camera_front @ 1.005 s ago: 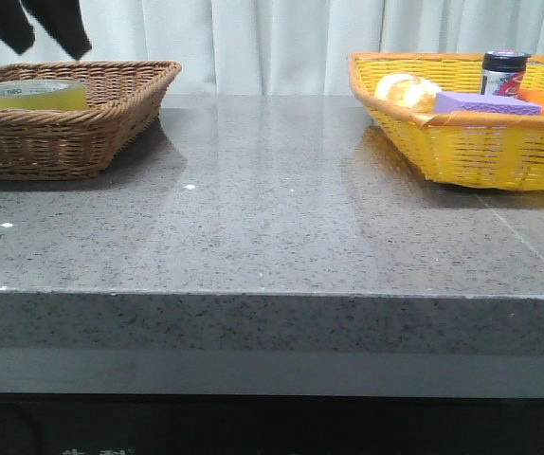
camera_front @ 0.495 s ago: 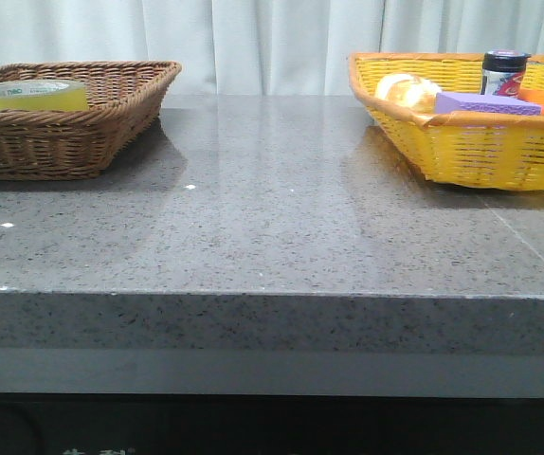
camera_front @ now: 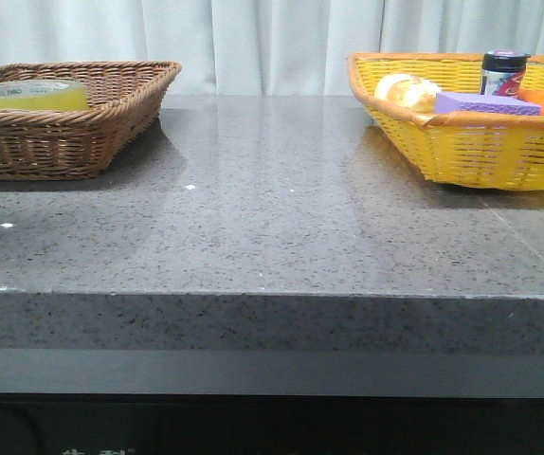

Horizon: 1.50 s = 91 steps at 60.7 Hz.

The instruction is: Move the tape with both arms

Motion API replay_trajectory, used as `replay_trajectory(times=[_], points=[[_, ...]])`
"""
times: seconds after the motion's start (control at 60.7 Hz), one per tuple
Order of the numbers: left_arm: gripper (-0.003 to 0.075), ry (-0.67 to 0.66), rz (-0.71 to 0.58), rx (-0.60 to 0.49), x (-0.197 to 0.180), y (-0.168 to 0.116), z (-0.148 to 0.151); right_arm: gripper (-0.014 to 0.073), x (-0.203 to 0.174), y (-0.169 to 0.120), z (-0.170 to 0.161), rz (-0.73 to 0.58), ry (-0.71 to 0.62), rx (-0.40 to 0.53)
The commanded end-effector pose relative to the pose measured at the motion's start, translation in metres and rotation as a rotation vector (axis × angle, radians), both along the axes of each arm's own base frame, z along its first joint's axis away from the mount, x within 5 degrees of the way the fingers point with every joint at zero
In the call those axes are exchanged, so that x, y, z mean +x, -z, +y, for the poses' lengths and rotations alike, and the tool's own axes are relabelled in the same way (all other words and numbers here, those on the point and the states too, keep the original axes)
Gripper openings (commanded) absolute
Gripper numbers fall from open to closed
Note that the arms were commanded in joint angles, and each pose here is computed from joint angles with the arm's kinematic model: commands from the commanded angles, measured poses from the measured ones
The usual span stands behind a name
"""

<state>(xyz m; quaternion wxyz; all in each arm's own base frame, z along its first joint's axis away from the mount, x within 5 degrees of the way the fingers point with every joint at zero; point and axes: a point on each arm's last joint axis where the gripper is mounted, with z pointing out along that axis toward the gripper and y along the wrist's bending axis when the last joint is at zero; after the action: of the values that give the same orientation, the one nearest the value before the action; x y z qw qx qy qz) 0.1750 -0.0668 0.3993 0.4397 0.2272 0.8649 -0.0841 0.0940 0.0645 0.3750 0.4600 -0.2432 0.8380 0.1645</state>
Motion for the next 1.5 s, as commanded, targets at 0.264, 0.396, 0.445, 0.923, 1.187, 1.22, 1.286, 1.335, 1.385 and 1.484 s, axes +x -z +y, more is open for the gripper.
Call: replay_trajectory(times=[0.264, 0.396, 0.445, 0.923, 1.187, 1.22, 1.286, 1.335, 1.385, 1.484], points=[[0.0438, -0.028, -0.333, -0.219, -0.071, 0.013, 0.021, 0.0447, 0.001, -0.013, 0.000, -0.079, 0.005, 0.046], [0.0439, -0.037, -0.374, -0.242, -0.079, 0.022, 0.024, 0.0447, 0.001, -0.013, 0.000, -0.083, 0.005, 0.049], [0.0439, -0.039, -0.371, -0.241, -0.078, 0.025, 0.024, 0.0447, 0.001, -0.013, 0.000, -0.082, 0.005, 0.048], [0.0204, -0.043, -0.380, -0.245, -0.077, 0.027, 0.024, 0.0104, 0.001, -0.012, 0.000, -0.071, 0.004, 0.041], [-0.0020, -0.043, -0.380, -0.245, -0.077, 0.027, 0.024, -0.0067, 0.000, -0.011, -0.001, -0.064, 0.004, 0.035], [-0.0020, -0.043, -0.381, -0.243, -0.077, 0.027, 0.024, -0.0067, 0.000, -0.011, -0.001, -0.065, 0.004, 0.036], [-0.0020, -0.042, -0.375, -0.241, -0.077, 0.027, 0.024, -0.0067, 0.000, -0.011, -0.001, -0.062, 0.003, 0.035], [-0.0020, -0.042, -0.373, -0.240, -0.077, 0.027, 0.024, -0.0067, 0.000, -0.011, -0.001, -0.061, 0.003, 0.035], [-0.0020, -0.042, -0.373, -0.240, -0.077, 0.027, 0.024, -0.0067, 0.000, -0.011, -0.001, -0.061, 0.003, 0.035], [-0.0020, -0.042, -0.373, -0.240, -0.077, 0.027, 0.024, -0.0067, 0.000, -0.011, -0.001, -0.061, 0.003, 0.035]])
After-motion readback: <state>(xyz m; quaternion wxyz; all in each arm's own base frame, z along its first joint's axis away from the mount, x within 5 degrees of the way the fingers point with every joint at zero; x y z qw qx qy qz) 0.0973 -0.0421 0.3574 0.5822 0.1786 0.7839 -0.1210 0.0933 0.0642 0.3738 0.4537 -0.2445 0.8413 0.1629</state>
